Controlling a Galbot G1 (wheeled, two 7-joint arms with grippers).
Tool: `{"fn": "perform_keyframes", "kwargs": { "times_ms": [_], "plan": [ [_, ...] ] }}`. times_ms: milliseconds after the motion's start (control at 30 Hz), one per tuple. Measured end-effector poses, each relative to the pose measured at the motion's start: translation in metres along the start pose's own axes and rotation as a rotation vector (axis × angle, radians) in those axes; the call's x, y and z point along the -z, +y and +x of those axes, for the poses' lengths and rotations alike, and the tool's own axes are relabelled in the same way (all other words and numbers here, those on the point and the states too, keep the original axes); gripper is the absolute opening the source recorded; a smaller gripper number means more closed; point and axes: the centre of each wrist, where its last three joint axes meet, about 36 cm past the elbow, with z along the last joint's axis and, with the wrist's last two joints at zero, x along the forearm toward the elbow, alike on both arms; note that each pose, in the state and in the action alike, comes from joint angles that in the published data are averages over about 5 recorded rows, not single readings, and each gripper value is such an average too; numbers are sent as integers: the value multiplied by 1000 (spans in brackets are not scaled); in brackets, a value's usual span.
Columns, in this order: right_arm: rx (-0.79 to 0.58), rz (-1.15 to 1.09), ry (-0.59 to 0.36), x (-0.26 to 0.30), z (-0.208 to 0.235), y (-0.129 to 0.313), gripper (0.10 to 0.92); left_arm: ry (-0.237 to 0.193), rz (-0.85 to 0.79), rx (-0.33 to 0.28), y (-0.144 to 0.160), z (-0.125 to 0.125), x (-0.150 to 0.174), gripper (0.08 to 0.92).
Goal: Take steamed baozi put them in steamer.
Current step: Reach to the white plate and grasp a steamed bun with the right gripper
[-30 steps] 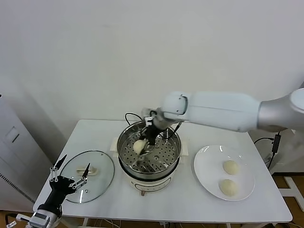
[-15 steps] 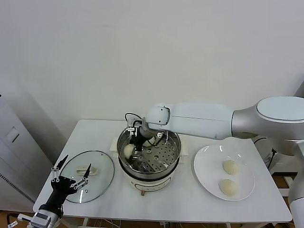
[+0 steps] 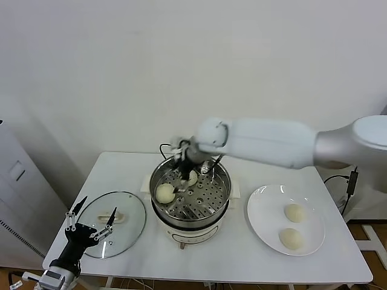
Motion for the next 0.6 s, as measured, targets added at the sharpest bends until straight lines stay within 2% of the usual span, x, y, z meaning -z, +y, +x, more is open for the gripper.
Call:
{"fn": "perform_keyframes", "kwargs": {
  "times_ms": [167, 300, 433, 600],
  "plan": [
    [6, 13, 67, -52, 61, -10, 823, -4, 3, -2, -2, -2, 1, 823],
    [20, 12, 125, -106, 93, -3, 823, -3, 4, -4, -4, -4, 2, 823],
    [41, 20, 187, -161, 105, 17, 823, -3, -1, -7, -5, -6, 4, 823],
    [77, 27, 248, -224, 98, 50, 823, 1, -5, -9, -5, -6, 4, 823]
  ]
}}
